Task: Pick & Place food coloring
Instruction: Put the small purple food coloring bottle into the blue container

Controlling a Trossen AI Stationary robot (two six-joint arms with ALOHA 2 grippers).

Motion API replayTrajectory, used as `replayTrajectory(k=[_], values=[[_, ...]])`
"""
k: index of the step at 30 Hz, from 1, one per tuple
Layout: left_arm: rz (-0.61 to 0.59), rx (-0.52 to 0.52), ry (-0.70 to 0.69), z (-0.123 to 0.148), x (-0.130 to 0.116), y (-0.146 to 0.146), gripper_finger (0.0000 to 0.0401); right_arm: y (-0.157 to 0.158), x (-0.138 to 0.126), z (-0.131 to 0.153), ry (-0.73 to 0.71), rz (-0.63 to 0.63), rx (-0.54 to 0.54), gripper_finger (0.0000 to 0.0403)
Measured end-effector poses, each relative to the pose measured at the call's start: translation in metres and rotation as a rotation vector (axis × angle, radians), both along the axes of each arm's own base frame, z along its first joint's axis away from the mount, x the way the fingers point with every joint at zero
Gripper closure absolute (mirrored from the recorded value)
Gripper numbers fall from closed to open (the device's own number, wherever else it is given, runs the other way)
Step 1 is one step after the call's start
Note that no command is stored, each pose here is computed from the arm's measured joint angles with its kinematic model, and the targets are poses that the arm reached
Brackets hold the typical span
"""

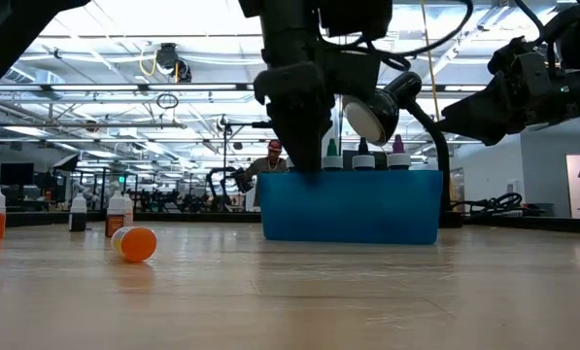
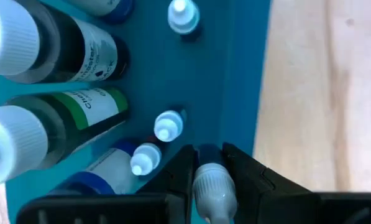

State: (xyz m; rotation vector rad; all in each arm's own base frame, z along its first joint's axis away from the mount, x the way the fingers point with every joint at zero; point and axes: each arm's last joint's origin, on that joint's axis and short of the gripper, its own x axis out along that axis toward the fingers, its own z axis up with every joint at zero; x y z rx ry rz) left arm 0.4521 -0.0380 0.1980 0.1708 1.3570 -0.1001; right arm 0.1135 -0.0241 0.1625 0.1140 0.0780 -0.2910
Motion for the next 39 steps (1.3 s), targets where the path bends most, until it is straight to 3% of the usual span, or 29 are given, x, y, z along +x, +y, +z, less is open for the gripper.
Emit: replayTrajectory(k=[22,33,39], values=[[0.024,-0.028,0.080,-0.030,-0.006,0.000,0.0334,0.000,0.000,0.000,0.002,0.000,0.000,0.0179],[0.019,-0.039,0.064,-0.031,-0.005,0.000,0.0333,0.000,0.000,0.000,0.001,0.000,0.000,0.0179],[0.020,-0.040,0.065,-0.031,-0.005,0.000,0.0284,0.000,0.000,0.000,0.001,0.000,0.000,0.0179]])
